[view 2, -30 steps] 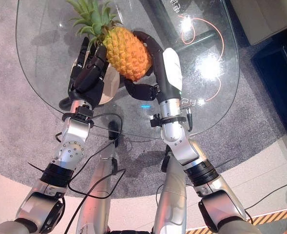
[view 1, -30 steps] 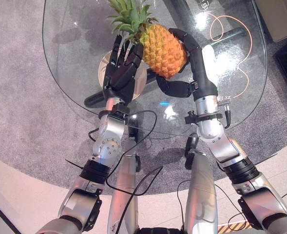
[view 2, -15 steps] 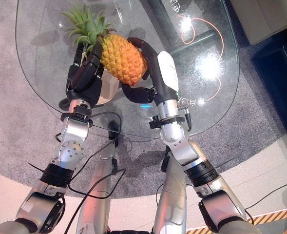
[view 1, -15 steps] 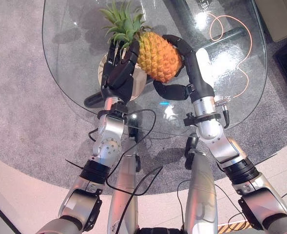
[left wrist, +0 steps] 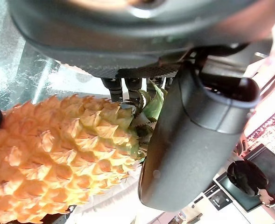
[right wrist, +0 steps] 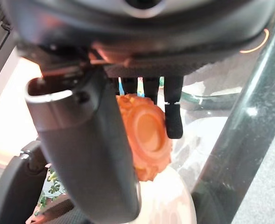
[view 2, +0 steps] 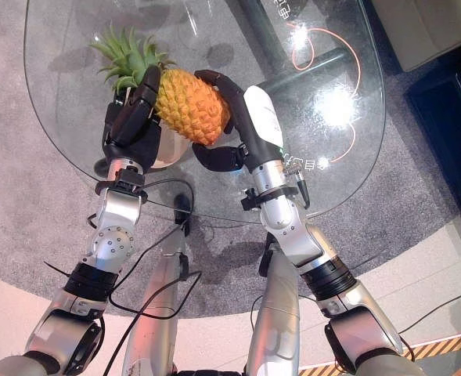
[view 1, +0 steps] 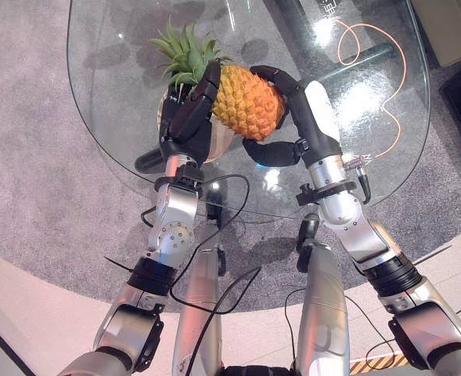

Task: Pick up the fruit to the plate

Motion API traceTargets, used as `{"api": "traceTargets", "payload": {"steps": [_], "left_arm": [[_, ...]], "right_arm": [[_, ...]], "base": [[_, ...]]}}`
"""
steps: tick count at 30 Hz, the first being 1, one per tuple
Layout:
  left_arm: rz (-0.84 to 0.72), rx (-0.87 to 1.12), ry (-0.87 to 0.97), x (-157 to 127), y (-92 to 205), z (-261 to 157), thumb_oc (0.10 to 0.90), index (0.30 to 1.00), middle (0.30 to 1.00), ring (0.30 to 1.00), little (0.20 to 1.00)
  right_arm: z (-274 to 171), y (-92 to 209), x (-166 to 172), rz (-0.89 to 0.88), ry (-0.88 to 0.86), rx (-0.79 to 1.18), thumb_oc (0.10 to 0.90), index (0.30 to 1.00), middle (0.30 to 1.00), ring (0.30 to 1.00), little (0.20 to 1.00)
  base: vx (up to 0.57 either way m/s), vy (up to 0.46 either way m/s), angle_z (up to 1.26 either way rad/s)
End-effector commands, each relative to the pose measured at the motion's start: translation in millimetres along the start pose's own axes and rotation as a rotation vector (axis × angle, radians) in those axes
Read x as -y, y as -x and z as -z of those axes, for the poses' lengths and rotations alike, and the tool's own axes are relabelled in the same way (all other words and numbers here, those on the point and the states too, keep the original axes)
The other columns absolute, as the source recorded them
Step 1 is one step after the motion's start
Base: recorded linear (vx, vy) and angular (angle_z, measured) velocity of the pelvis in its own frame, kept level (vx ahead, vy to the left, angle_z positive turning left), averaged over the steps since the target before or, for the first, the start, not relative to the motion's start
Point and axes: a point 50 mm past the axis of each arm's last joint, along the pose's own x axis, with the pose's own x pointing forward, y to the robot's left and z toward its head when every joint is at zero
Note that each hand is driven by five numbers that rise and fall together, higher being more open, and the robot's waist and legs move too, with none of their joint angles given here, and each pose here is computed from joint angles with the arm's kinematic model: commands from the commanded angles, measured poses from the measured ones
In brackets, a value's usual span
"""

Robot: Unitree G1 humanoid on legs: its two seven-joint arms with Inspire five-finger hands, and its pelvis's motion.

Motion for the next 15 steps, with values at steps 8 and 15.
{"api": "traceTargets", "payload": {"steps": [8,15], "left_arm": [[0.341,0.267,0.091,65.1,-6.2,-47.3,0.1,0.3,0.3,0.3,0.2],[0.373,0.312,0.081,70.3,-5.3,-50.6,0.1,0.3,0.3,0.3,0.2]], "right_arm": [[-95.1,-16.5,18.7,0.035,-0.002,0.52,0.1,0.3,0.3,0.3,0.2],[-95.6,-17.9,17.6,0.037,-0.002,0.521,0.1,0.3,0.3,0.3,0.2]], "base": [[0.0,0.0,0.0],[0.0,0.0,0.0]]}}
